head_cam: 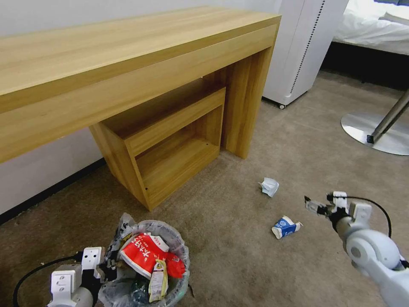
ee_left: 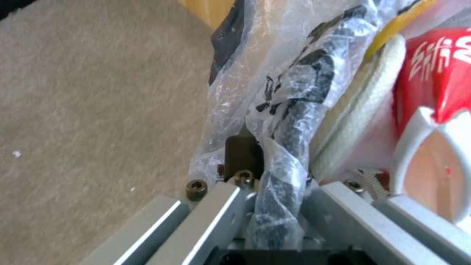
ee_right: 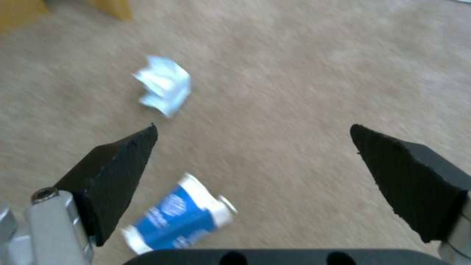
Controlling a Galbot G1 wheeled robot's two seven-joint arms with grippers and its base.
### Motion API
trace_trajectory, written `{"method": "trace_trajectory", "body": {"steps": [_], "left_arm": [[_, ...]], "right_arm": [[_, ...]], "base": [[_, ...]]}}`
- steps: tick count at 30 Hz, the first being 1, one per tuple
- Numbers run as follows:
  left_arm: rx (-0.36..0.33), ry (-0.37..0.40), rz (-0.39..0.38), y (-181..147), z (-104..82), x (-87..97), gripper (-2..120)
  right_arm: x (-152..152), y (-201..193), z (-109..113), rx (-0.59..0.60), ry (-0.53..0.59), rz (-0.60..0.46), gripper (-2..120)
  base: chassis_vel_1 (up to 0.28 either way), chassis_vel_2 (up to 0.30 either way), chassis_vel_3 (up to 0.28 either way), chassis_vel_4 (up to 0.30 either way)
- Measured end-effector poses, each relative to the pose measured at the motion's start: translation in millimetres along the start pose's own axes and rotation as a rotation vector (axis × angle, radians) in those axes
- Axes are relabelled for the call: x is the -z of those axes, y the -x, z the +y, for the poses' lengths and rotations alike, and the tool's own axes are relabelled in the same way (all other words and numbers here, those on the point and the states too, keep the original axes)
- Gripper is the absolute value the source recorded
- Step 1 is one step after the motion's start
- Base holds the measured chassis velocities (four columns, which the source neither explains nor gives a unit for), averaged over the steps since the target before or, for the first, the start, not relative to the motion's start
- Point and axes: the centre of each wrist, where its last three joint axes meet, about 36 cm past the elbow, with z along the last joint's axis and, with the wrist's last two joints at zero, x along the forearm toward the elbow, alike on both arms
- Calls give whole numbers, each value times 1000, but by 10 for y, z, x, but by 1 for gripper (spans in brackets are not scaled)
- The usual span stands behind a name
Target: Pick up the trash bin and place the garbage on the floor into it.
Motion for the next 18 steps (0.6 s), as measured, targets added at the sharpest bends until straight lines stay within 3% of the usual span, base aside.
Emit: {"method": "trace_trajectory", "body": {"steps": [9,18], "left_arm": [[-17,-14,5,-25,-77,-70,0],[-36,1,15,-57,-191,-206,0]], "right_arm": [[-320,178,-235,-96,57,34,100],[-480,691,-398,-84,151,-54,100]], "base": [[0,0,0,0],[0,0,0,0]]}}
